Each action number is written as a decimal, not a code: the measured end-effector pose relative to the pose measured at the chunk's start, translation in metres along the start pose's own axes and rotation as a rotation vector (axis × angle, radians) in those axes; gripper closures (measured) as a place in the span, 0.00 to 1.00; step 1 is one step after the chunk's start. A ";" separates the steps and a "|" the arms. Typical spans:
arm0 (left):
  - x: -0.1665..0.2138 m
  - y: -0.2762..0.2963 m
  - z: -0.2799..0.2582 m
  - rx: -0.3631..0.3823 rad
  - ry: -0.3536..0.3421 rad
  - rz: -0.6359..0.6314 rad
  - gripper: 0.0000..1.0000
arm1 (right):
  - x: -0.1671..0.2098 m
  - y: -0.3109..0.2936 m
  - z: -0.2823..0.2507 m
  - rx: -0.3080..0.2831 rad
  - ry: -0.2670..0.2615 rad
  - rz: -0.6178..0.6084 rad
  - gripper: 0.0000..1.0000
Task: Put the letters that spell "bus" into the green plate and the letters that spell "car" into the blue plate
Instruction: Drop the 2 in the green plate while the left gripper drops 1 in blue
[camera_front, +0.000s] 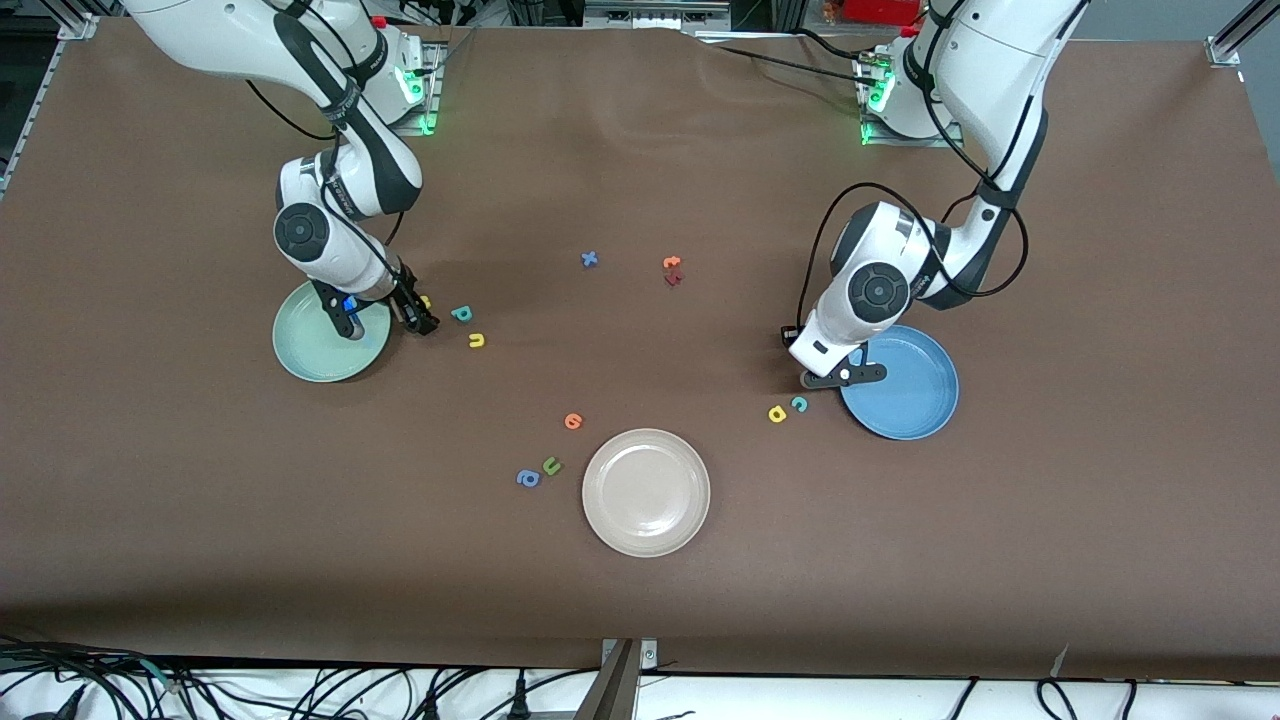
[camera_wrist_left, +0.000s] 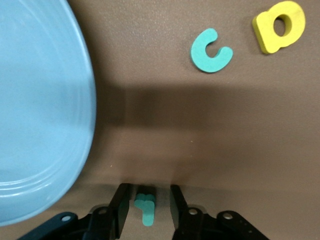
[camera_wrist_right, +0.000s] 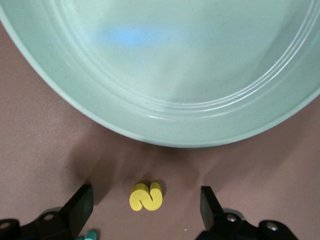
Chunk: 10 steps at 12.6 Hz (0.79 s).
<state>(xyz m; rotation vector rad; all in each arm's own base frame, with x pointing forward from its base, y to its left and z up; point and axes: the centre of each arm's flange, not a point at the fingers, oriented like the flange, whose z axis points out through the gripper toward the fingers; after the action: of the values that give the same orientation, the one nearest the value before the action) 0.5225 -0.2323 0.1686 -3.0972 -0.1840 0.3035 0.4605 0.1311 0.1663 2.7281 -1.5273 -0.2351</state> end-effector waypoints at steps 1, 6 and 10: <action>0.000 0.000 0.000 0.000 0.000 0.000 0.60 | 0.000 -0.001 -0.001 0.008 0.002 0.000 0.19; -0.002 0.000 0.000 0.002 -0.005 0.001 0.63 | -0.002 -0.002 -0.002 0.010 0.003 -0.003 0.50; -0.005 -0.001 0.000 0.010 -0.017 0.003 0.76 | -0.003 0.000 -0.005 0.003 0.005 -0.005 0.69</action>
<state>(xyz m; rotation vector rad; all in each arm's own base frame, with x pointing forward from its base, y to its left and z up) 0.5178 -0.2319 0.1699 -3.0865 -0.1780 0.3302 0.4602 0.1331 0.1718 2.7325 -1.5211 -0.2267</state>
